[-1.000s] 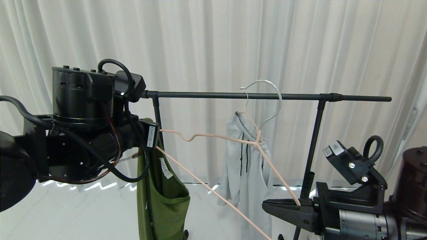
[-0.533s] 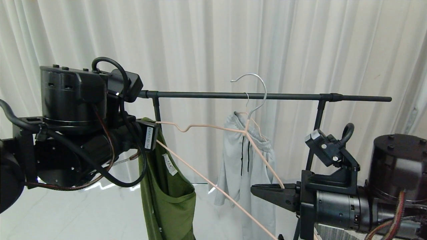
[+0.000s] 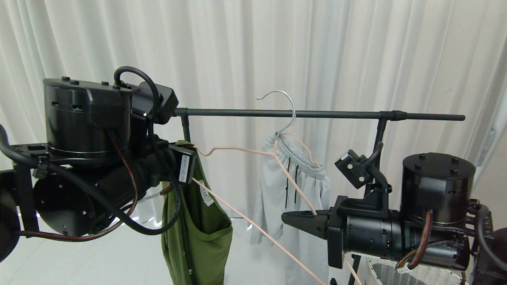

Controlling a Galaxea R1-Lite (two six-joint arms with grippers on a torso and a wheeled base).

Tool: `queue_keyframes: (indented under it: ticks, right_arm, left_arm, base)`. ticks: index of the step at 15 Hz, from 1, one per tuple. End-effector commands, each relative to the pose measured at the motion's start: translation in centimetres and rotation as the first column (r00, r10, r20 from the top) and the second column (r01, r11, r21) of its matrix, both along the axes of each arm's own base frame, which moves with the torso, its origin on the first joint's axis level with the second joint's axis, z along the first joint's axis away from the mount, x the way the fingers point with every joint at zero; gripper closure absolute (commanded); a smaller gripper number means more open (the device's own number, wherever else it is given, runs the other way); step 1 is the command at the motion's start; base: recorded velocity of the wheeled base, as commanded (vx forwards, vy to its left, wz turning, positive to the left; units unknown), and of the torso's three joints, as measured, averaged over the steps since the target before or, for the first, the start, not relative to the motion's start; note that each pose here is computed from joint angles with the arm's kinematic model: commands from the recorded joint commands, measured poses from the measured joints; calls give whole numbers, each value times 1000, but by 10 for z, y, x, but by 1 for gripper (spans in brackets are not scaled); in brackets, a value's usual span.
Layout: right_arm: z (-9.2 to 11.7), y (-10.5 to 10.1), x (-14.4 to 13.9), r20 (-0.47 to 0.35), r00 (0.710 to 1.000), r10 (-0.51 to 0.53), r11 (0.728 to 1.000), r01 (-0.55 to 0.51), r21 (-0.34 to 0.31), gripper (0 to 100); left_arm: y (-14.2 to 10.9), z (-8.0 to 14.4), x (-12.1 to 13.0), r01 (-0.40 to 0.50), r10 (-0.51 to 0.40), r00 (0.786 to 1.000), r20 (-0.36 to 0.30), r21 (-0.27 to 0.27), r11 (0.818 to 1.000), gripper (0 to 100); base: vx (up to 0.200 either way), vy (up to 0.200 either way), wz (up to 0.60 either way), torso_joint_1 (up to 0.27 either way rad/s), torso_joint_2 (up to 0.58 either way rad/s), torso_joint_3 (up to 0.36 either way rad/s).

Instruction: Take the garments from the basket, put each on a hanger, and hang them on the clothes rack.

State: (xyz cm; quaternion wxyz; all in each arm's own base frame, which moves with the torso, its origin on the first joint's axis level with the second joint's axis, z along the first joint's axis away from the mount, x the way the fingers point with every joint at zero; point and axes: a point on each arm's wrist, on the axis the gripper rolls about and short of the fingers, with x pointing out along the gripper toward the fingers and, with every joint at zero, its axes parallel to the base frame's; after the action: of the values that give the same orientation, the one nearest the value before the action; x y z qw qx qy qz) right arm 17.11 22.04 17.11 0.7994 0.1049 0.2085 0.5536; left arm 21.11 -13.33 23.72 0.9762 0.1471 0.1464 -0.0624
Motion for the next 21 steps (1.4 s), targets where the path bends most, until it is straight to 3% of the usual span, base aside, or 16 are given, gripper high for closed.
queue_keyframes:
  ticks: [1,6,12,21]
  right_arm:
    - [-6,3,1,-15,1000,6,1000,-6,-19,100]
    - [-16,-6,-5,-51,999,0,997,-4,-73,100]
    - [-9,-38,-20,-37,999,-25,998,23,-52,100]
    - [-16,-11,-15,-50,998,33,997,-37,-73,100]
  left_arm:
    - [0,1,-1,5,-5,1000,3,3,1000,100]
    - [1,1,0,9,-9,1000,6,28,1000,100]
    - [13,-2,13,-47,47,999,-2,65,997,100]
    - [-9,-2,-1,61,-61,998,-5,66,996,100]
  base:
    - [0,0,0,0,0,0]
    - [0,0,0,0,0,0]
    - [0,0,0,0,0,0]
    - [0,0,0,0,0,0]
